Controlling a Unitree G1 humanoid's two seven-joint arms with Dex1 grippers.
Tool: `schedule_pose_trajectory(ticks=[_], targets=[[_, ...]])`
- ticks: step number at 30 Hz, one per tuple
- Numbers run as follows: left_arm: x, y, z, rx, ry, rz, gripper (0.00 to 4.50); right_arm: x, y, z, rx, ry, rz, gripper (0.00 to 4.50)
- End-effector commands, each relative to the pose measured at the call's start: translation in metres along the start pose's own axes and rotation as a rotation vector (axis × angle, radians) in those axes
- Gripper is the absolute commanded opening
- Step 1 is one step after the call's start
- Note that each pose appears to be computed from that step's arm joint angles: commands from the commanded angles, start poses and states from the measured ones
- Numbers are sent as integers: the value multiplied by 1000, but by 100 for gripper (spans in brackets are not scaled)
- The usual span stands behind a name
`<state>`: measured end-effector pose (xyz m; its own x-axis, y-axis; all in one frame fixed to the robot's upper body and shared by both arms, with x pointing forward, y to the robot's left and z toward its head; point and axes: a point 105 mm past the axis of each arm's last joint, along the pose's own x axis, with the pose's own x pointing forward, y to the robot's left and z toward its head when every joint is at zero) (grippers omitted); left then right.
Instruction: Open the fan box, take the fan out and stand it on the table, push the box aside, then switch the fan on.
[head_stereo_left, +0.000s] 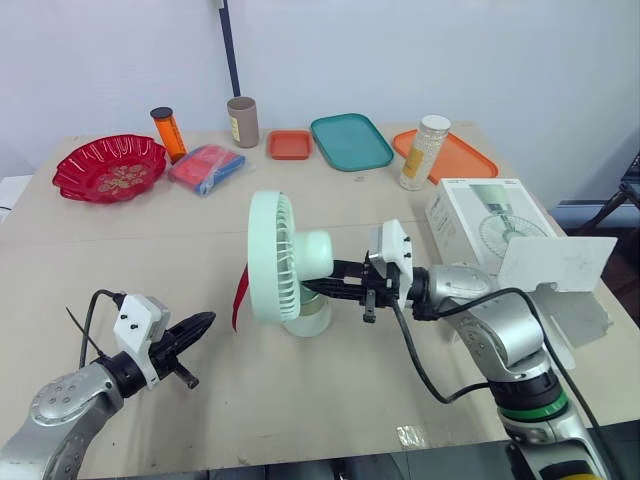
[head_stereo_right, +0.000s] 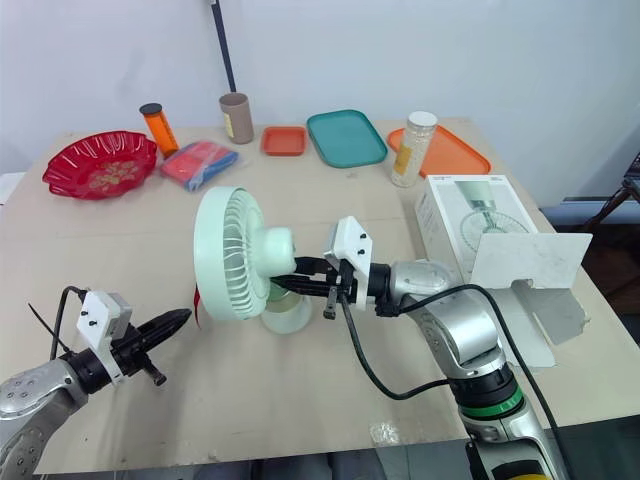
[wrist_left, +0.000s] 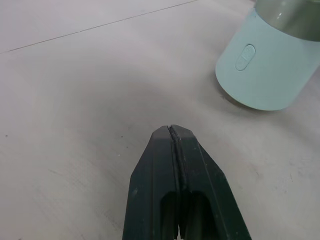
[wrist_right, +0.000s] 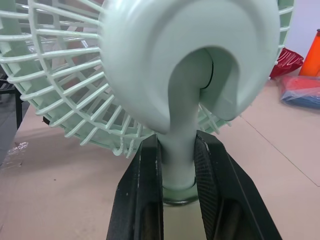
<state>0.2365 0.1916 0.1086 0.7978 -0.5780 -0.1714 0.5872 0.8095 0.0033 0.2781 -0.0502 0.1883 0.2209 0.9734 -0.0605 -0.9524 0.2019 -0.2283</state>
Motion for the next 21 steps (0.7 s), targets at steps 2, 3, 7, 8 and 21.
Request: schedule_pose_trajectory(ticks=[2,3,7,8,21], targets=[[-3,-1,13,38,-23,-8,8,-7,1,14,-84,-50,-6,29],[-3,-1,13,39,-22,-9,8,-7,0,12,-82,-45,-11,29],[-6,-3,13,46,-13,-11,8,-8,-3,5,-77,-38,-22,29],[-6,-3,13,47,-13,-10,8,-7,-4,3,-77,-37,-22,29],[-4,-7,14,45,-20,-10,8,-9,-5,-9,-73,-25,-32,29]])
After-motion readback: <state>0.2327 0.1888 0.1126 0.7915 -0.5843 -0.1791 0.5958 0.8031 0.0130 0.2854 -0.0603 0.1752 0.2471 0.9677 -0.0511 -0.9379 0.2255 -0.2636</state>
